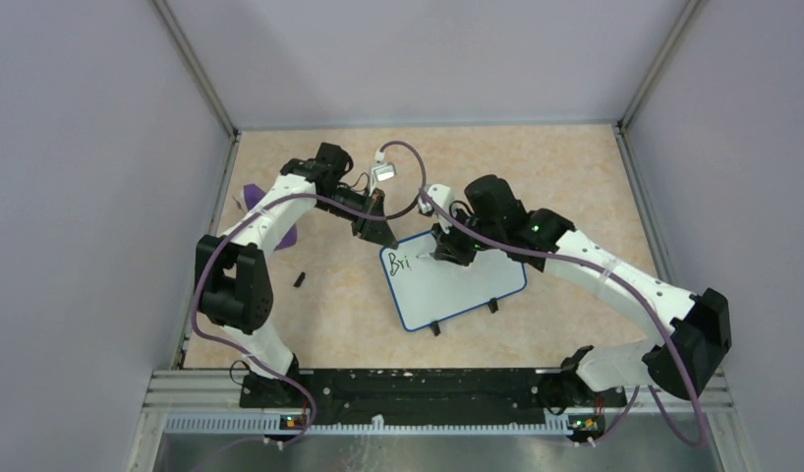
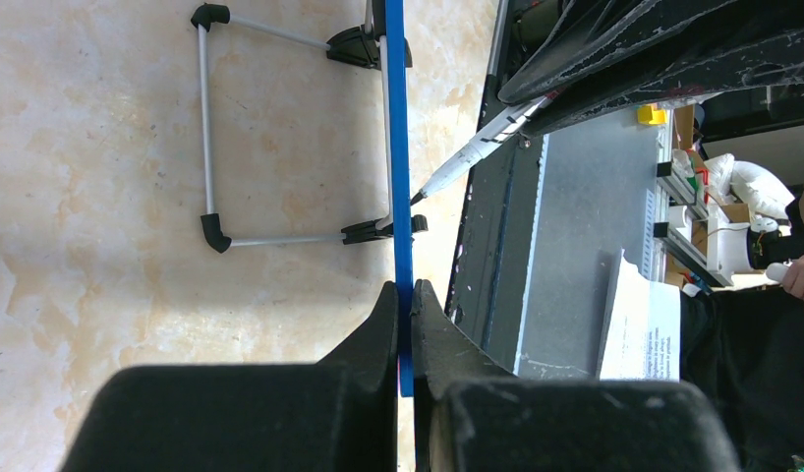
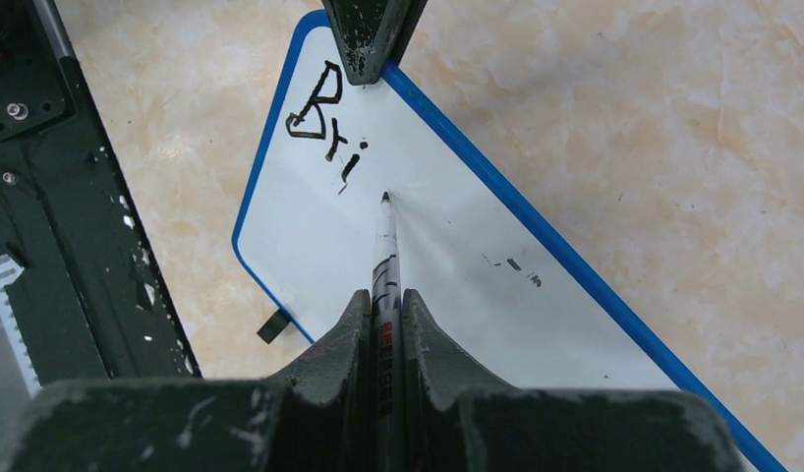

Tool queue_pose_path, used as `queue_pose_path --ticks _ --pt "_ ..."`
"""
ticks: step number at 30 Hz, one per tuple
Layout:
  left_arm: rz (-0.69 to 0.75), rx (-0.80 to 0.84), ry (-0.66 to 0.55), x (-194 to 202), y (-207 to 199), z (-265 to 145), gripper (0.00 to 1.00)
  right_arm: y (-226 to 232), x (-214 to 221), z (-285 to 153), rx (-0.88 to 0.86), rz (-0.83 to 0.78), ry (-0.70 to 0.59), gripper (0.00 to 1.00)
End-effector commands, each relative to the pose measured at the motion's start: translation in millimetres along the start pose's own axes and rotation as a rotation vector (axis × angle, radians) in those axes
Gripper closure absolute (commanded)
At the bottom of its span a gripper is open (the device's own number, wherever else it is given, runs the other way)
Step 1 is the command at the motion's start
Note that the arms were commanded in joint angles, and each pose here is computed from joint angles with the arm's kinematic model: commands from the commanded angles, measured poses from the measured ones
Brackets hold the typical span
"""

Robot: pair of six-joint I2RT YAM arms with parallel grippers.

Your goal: Write a sentence on the whiteboard

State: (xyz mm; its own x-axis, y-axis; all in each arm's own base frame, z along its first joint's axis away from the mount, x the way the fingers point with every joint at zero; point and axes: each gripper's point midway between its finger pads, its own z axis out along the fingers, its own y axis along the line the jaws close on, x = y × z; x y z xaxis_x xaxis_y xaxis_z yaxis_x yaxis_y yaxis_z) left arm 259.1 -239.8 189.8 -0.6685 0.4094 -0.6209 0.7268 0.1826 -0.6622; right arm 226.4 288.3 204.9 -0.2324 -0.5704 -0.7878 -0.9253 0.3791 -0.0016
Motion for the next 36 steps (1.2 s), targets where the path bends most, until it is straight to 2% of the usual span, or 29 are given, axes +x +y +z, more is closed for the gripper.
queue_pose_path --ticks 1,19,36 --pt "0.024 0.001 0.034 10 -1 7 1.0 -6 -22 -2 0.032 -0.032 -0.062 1.0" --pt "0.027 -0.002 0.033 11 -2 7 1.0 -4 -30 7 0.032 -0.042 -0.07 1.0" --pt "0.025 -0.003 0.036 12 -1 7 1.0 2 -6 4 0.041 -0.067 -0.006 1.0"
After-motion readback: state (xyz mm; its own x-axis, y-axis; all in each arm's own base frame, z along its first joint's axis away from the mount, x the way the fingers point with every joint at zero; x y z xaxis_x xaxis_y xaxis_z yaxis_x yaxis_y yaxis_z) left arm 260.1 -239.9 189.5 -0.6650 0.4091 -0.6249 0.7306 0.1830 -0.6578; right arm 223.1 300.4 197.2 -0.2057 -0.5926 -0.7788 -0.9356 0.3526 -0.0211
